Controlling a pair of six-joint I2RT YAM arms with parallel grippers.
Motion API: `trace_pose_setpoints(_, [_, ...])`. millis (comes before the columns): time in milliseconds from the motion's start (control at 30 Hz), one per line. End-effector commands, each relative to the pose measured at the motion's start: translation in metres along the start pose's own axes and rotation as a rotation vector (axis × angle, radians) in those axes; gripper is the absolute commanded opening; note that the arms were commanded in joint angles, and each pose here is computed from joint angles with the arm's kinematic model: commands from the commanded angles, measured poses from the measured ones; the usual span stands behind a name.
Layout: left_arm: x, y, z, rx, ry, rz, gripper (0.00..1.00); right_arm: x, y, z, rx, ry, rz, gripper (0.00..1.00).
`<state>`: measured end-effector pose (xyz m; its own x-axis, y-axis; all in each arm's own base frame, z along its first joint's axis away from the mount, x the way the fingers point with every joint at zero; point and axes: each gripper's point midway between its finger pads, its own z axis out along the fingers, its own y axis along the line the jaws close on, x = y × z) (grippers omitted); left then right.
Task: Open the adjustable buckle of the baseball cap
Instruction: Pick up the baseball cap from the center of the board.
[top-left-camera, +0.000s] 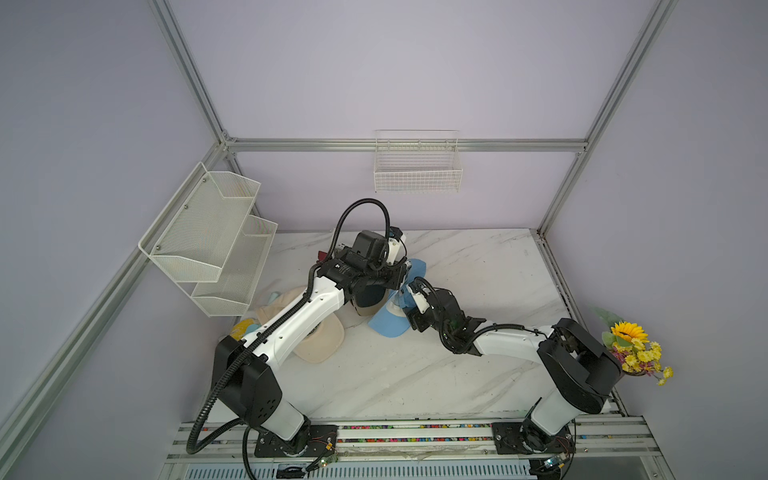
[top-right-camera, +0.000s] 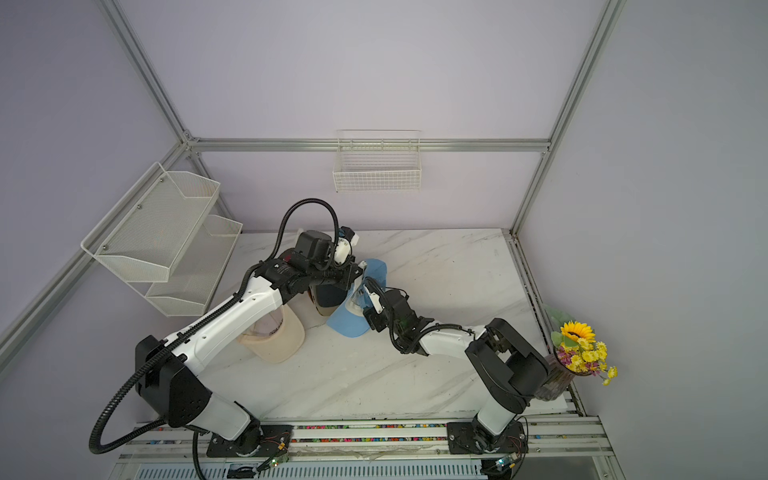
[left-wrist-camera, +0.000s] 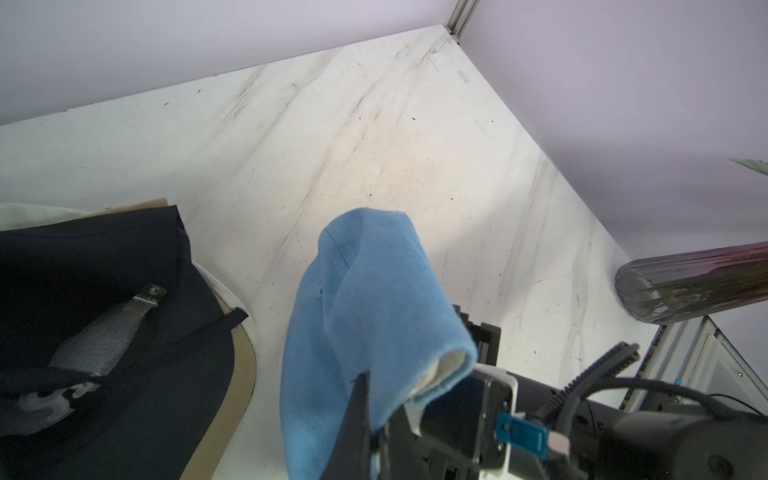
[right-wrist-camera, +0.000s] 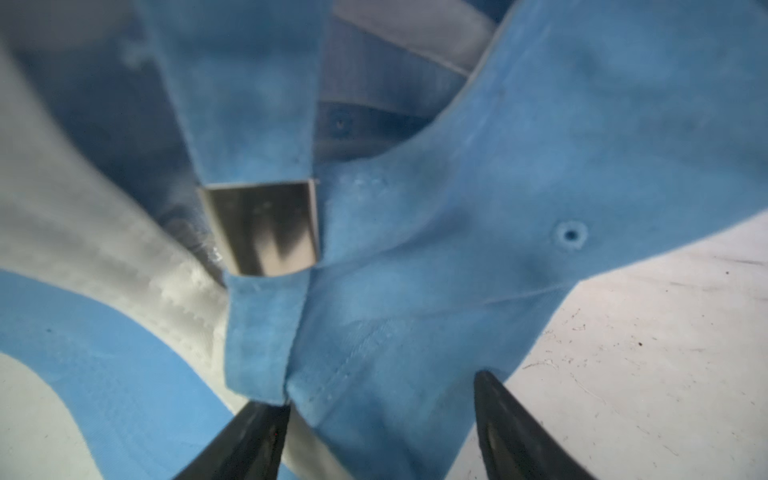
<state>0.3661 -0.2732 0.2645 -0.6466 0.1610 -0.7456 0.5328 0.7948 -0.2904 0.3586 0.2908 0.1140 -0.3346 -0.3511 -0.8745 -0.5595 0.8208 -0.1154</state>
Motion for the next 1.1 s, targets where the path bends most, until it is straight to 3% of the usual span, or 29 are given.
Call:
trace_pose_setpoints(0, [-0.033,-0.021,-0.025,0.067,-0.101,-0.003,0.00,-0.003,-0.016,0.004,0.109,-0.035,0.007,0.71])
trace_pose_setpoints(233, [-0.028,-0.023,-0.033,0.078,-0.102,-0.004,0.00,-0.022,-0.042,-0.002,0.258,-0.102,0.038,0.64])
trace_pose_setpoints(333, [-0.026,-0.022,-0.035,0.073,-0.100,-0.002,0.00,-0.032,-0.047,-0.009,0.285,-0.153,0.054,0.56])
trace_pose_setpoints(400, [-0.025,-0.022,-0.038,0.075,-0.100,-0.001,0.00,-0.039,-0.049,-0.013,0.296,-0.181,0.051,0.40])
trace_pose_setpoints(467, [-0.023,-0.024,-0.038,0.088,-0.096,-0.004,0.00,-0.047,-0.053,-0.018,0.312,-0.211,0.041,0.08])
trace_pose_setpoints(500, [-0.022,-0.028,-0.039,0.110,-0.092,-0.005,0.00,-0.052,-0.056,-0.022,0.328,-0.234,0.037,0.00])
trace_pose_setpoints(700, [-0.009,-0.025,-0.040,0.116,-0.073,-0.021,0.00,-0.093,-0.070,-0.058,0.354,-0.371,0.028,0.00])
trace_pose_setpoints(1033, [0.002,-0.013,-0.048,0.069,-0.079,-0.023,0.00,-0.138,-0.071,-0.122,0.276,-0.566,0.053,0.00])
trace_pose_setpoints(1067, [0.004,-0.012,-0.047,0.067,-0.073,-0.021,0.09,-0.142,-0.069,-0.128,0.258,-0.586,0.060,0.00])
